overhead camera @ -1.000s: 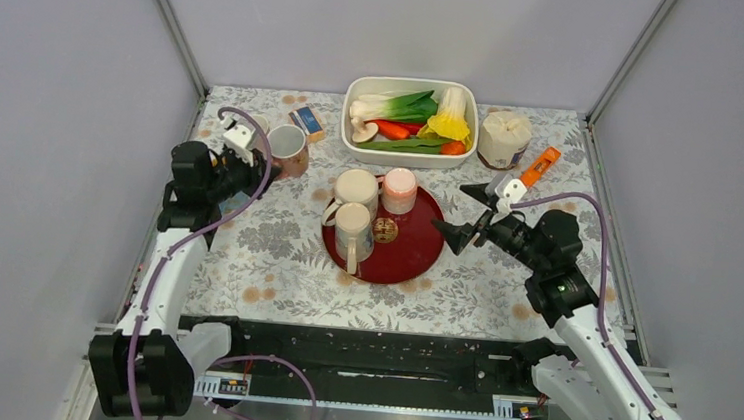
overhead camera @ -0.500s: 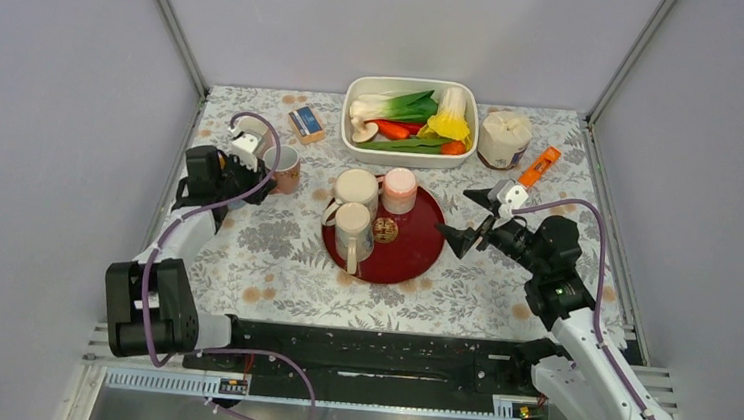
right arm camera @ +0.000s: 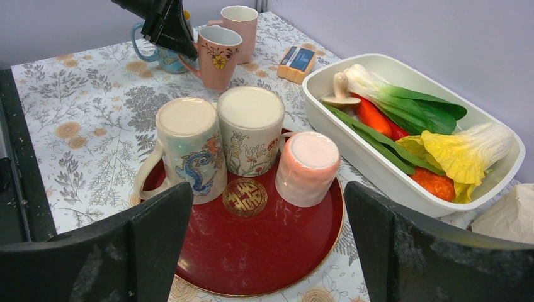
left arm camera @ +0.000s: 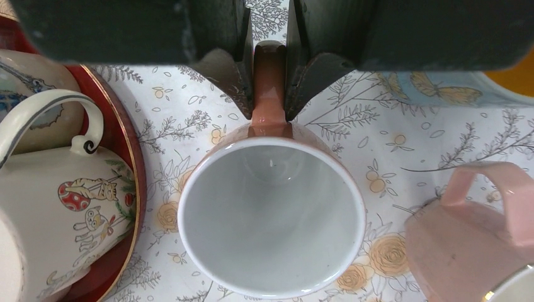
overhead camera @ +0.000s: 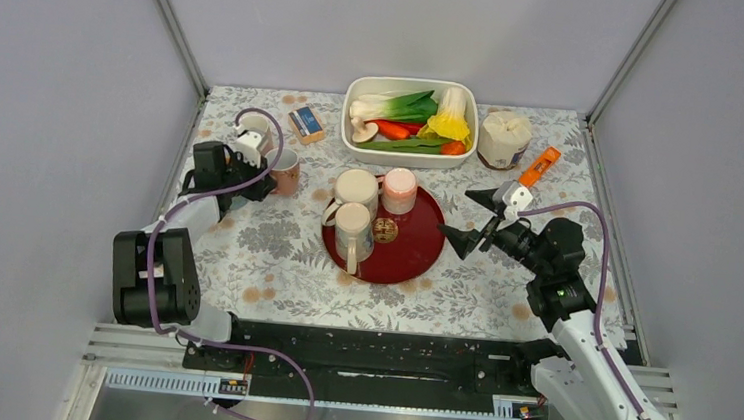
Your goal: Turn the mug right side up
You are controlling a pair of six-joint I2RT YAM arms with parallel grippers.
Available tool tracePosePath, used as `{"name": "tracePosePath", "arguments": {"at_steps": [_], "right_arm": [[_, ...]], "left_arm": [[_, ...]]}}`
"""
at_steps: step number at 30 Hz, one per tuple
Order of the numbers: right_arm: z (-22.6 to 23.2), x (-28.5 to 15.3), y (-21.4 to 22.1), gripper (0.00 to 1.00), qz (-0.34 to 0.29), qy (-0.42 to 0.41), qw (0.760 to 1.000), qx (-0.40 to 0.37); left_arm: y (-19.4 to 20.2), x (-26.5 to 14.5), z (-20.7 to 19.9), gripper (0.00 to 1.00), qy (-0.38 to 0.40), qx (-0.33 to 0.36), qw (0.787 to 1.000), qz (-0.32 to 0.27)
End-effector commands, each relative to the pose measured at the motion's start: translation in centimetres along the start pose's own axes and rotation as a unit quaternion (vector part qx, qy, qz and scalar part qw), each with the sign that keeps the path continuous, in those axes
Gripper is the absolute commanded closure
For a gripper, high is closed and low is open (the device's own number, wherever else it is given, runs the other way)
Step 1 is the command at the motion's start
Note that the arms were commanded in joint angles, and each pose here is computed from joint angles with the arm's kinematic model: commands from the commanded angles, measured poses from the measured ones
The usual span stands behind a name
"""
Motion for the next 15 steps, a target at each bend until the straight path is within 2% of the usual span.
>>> {"name": "tracePosePath", "arguments": {"at_steps": [1, 15], "right_arm": [[-0.3, -0.1, -1.0, 0.01, -0.026, 0.003, 1.000, -0.013], [-0.4, -0.3, -1.4, 0.00, -0.032, 0.006, 0.999, -0.010]], "left_arm": [[-5.1, 0.0, 0.7, 0.93, -0.015, 0.045, 0.997, -0.060], [-4.9, 1.2, 0.4, 0.82, -0.028, 0.054, 0.998, -0.015]]}}
Point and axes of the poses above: each gripper's point midway between its finger pads, its own x axis out along the fingers, its own z axis along the line the jaws close on, y = z × x, the point moved 6 cm from there along -x, back along the fingers, and after that the axes turned 10 degrees about -x, right-handed, at the moved point
